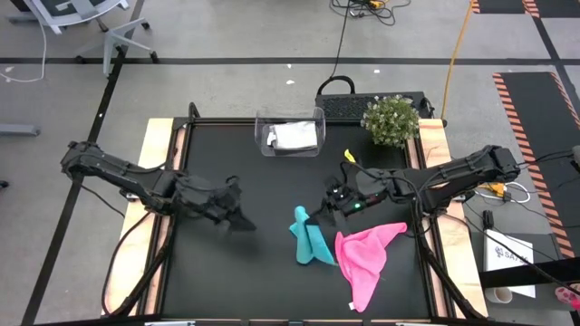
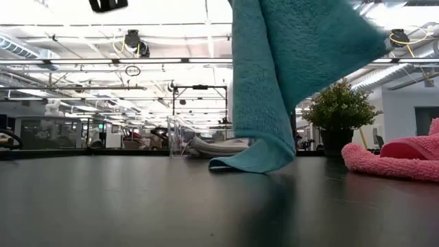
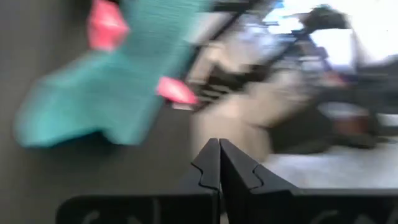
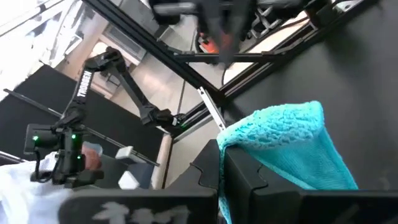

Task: Fold microfiber towels
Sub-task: Fold the light blue microfiber cloth

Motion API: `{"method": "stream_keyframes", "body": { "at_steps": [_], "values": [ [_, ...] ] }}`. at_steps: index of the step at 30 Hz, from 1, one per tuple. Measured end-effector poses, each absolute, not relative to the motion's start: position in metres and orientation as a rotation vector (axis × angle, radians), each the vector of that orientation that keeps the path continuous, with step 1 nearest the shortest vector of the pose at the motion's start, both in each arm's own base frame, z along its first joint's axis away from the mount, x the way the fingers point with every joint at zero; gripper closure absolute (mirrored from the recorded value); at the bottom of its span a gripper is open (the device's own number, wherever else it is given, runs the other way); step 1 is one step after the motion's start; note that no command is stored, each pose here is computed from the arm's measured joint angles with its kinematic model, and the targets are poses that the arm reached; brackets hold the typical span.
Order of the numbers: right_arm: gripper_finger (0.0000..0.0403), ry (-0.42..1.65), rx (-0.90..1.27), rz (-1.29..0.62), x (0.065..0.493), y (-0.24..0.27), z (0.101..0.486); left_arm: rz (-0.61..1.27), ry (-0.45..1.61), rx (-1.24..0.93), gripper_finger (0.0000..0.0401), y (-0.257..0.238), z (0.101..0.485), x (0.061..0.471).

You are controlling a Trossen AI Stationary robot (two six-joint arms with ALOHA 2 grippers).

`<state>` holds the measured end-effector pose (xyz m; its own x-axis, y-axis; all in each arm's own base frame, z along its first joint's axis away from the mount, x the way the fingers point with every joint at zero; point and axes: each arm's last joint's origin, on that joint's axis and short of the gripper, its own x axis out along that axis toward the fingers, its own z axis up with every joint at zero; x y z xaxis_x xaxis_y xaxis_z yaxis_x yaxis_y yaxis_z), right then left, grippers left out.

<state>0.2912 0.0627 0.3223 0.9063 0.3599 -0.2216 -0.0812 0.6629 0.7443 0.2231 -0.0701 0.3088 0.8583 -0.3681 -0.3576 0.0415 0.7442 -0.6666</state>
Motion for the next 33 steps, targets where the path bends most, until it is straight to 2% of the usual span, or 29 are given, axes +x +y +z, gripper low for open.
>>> {"method": "stream_keyframes", "body": {
  "at_steps": [4, 7, 16, 20, 27, 33],
  "values": [
    [0.0403, 0.356, 0.795, 0.26, 0.291, 0.062, 0.323, 0.089, 0.578, -0.535, 0.0381, -0.061, 0.282, 0.232],
    [0.0403, 0.355, 0.787, 0.266, 0.291, 0.063, 0.323, 0.184, 0.619, -0.486, 0.036, -0.055, 0.265, 0.246],
    [0.0403, 0.376, 0.707, 0.332, 0.29, 0.064, 0.322, 0.038, 0.611, -0.421, 0.0276, -0.048, 0.215, 0.309],
    [0.0403, 0.47, 0.723, 0.318, 0.288, 0.065, 0.315, 0.006, 0.628, -0.446, 0.025, -0.041, 0.195, 0.324],
    [0.0403, 0.787, 0.666, 0.133, 0.272, 0.061, 0.284, -0.119, 0.604, -0.446, 0.024, -0.037, 0.187, 0.334],
    [0.0403, 0.867, 0.564, 0.0, 0.265, 0.056, 0.274, -0.174, 0.582, -0.433, 0.024, -0.033, 0.19, 0.335]
  ]
}}
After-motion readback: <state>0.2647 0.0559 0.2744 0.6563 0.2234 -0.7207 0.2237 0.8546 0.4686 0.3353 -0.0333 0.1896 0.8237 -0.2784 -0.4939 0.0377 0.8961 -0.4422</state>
